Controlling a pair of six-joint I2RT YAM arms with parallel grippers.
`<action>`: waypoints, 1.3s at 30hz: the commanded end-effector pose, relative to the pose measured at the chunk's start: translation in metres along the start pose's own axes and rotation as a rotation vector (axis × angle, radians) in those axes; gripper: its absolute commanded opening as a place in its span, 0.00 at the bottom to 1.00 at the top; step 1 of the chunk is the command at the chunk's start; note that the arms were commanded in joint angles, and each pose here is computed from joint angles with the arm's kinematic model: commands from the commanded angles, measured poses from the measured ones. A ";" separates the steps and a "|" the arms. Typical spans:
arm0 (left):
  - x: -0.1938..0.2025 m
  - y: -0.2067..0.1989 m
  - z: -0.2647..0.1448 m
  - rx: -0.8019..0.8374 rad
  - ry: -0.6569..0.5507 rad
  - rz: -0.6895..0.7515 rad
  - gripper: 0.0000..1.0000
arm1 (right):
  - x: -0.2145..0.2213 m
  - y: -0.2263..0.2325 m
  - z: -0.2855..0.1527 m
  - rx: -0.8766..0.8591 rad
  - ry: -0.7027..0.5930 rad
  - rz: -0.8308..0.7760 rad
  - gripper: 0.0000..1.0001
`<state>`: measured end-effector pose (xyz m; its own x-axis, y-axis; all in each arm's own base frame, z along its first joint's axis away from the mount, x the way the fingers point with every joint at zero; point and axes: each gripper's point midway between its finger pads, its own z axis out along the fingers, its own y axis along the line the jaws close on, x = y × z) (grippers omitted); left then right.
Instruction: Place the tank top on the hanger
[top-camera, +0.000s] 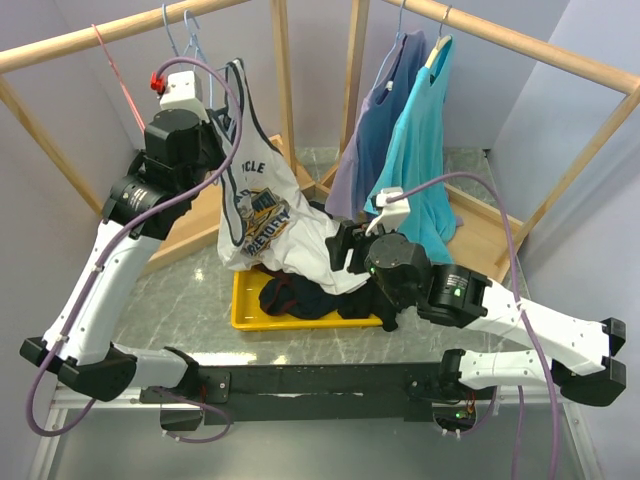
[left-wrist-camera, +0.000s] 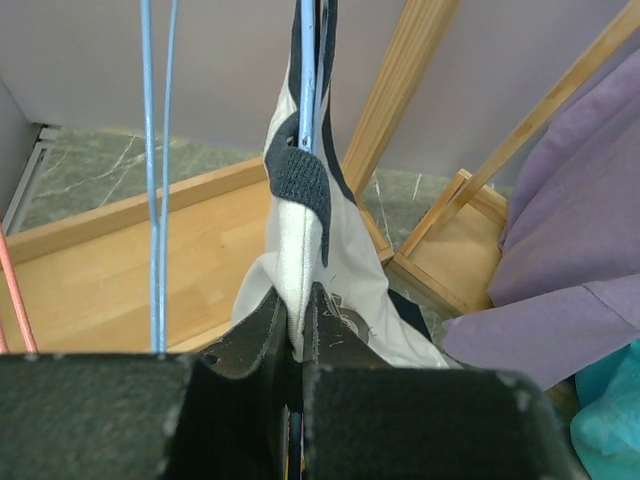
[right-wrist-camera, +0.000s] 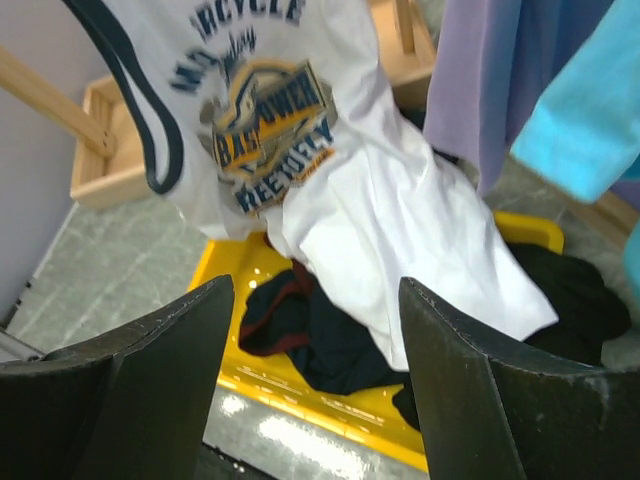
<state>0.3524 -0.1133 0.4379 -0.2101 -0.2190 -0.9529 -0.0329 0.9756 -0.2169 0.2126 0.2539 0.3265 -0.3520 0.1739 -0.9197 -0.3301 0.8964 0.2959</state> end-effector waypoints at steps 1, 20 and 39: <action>-0.047 -0.004 -0.009 0.060 -0.151 -0.026 0.01 | -0.002 0.003 -0.003 -0.042 -0.022 0.080 0.75; -0.075 -0.005 0.018 0.013 -0.204 0.041 0.01 | 0.024 0.024 0.010 -0.134 0.027 0.065 0.75; -0.058 -0.004 0.058 0.018 -0.141 0.038 0.01 | 0.034 0.025 0.013 -0.134 0.051 0.071 0.75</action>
<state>0.4233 -0.1037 0.4488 -0.1824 -0.1241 -0.9754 -0.0487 0.9919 -0.1171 0.2020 0.2872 0.2950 -0.4268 0.1722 -0.8878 -0.4228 0.8298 0.3642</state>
